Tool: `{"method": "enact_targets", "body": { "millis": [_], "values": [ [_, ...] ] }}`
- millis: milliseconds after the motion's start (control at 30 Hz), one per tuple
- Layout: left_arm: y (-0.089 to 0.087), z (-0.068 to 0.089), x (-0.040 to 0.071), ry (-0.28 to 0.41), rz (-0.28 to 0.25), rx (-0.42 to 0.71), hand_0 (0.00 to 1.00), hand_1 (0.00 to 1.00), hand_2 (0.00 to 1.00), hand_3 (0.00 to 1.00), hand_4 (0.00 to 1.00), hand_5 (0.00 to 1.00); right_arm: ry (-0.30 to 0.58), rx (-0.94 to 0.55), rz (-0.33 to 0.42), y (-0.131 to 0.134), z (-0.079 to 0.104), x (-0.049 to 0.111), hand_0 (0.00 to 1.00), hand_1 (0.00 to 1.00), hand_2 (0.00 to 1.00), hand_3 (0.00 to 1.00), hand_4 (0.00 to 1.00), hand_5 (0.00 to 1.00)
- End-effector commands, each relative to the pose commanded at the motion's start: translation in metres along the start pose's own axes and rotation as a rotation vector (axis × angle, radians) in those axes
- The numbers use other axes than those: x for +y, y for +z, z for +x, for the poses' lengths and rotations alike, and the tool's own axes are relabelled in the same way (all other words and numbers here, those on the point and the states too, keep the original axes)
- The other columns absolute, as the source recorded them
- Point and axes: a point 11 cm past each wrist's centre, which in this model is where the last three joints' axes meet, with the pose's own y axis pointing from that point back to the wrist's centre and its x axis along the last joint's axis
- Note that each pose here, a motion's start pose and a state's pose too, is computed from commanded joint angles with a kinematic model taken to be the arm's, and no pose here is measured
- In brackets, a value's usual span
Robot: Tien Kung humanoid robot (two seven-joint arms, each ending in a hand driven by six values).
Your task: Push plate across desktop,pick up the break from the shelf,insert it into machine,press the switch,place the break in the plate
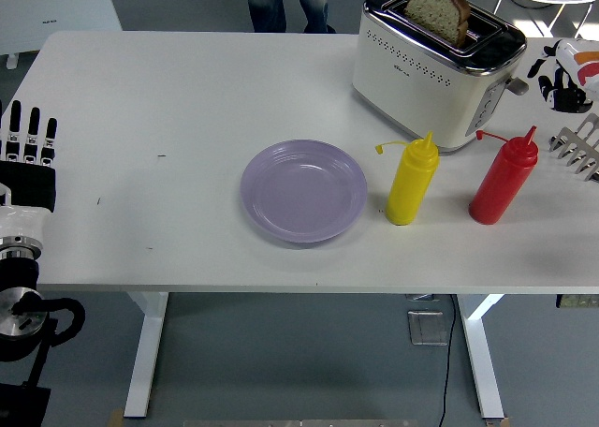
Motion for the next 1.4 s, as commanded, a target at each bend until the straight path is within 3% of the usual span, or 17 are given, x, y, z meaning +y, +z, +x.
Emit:
{"method": "enact_targets", "body": {
  "millis": [1400],
  "values": [
    [-0.002, 0.0, 0.0, 0.002, 0.003, 0.002, 0.885, 0.89, 0.88, 0.779, 0.543, 0.998, -0.052, -0.045, -0.019, -0.002, -0.024, -0.007, 0.18, 0.144, 0.22, 0.505, 0.481, 0.002]
  ]
}}
